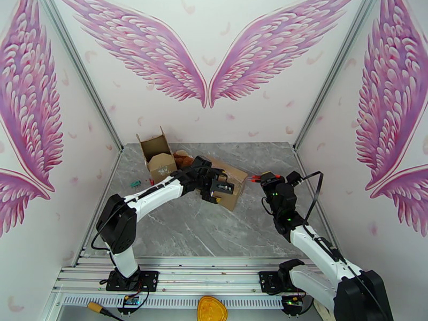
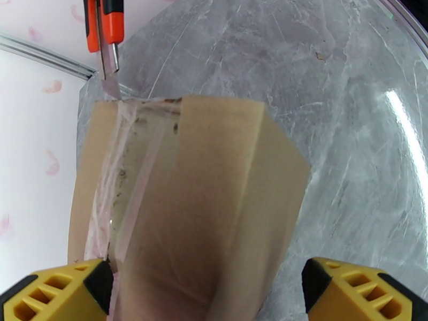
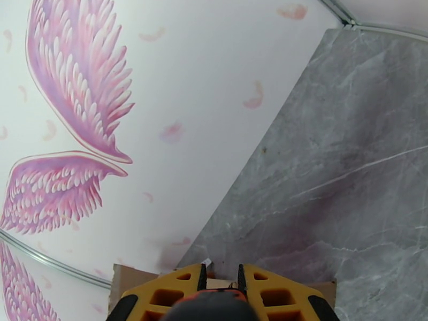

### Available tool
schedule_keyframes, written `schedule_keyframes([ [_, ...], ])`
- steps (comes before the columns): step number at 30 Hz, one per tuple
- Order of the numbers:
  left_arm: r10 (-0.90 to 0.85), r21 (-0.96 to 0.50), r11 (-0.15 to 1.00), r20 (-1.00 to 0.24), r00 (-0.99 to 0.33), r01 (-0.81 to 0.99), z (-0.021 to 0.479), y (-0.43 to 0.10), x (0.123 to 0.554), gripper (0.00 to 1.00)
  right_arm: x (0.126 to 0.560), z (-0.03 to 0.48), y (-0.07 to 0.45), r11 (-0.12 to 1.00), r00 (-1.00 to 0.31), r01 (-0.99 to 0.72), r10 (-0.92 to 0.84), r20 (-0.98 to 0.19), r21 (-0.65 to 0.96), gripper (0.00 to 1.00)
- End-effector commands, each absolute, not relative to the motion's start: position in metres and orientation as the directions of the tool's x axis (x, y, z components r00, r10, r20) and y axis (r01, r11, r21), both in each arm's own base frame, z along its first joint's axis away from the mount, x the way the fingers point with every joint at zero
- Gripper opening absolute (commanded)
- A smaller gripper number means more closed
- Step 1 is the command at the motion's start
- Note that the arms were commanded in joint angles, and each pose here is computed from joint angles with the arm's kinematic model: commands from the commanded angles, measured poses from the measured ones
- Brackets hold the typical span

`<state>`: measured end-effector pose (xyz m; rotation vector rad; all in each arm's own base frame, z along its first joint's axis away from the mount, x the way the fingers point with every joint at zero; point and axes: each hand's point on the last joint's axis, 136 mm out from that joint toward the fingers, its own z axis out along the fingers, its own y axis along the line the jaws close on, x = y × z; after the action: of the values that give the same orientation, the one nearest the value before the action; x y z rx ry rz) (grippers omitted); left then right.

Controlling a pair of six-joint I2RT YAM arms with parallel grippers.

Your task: Unpack the express box

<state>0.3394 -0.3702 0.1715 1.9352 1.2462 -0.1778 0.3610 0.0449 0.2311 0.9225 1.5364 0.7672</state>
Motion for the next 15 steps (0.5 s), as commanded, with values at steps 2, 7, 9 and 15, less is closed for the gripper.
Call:
schedule_keyframes([
  [2, 0.694, 0.566, -0.176, -0.509, 0.509, 0.806, 0.180, -0.378, 0.344, 0.99, 0.365, 0.246, 0.046, 0.458, -0.036, 0.108, 0.889, -0.456, 0.883, 0.00],
  [7, 0.700, 0.565, -0.176, -0.504, 0.506, 0.806, 0.177, -0.377, 0.345, 0.99, 0.373, 0.244, 0.053, 0.445, -0.052, 0.079, 0.896, -0.442, 0.892, 0.00],
  [9, 0.701, 0.571, -0.171, -0.502, 0.506, 0.803, 0.176, -0.378, 0.348, 0.99, 0.376, 0.243, 0.058, 0.430, -0.067, 0.064, 0.902, -0.426, 0.900, 0.00],
  [15, 0.693, 0.598, -0.130, -0.515, 0.504, 0.791, 0.180, -0.383, 0.363, 0.99, 0.375, 0.236, 0.068, 0.406, -0.130, 0.047, 0.908, -0.397, 0.913, 0.00],
])
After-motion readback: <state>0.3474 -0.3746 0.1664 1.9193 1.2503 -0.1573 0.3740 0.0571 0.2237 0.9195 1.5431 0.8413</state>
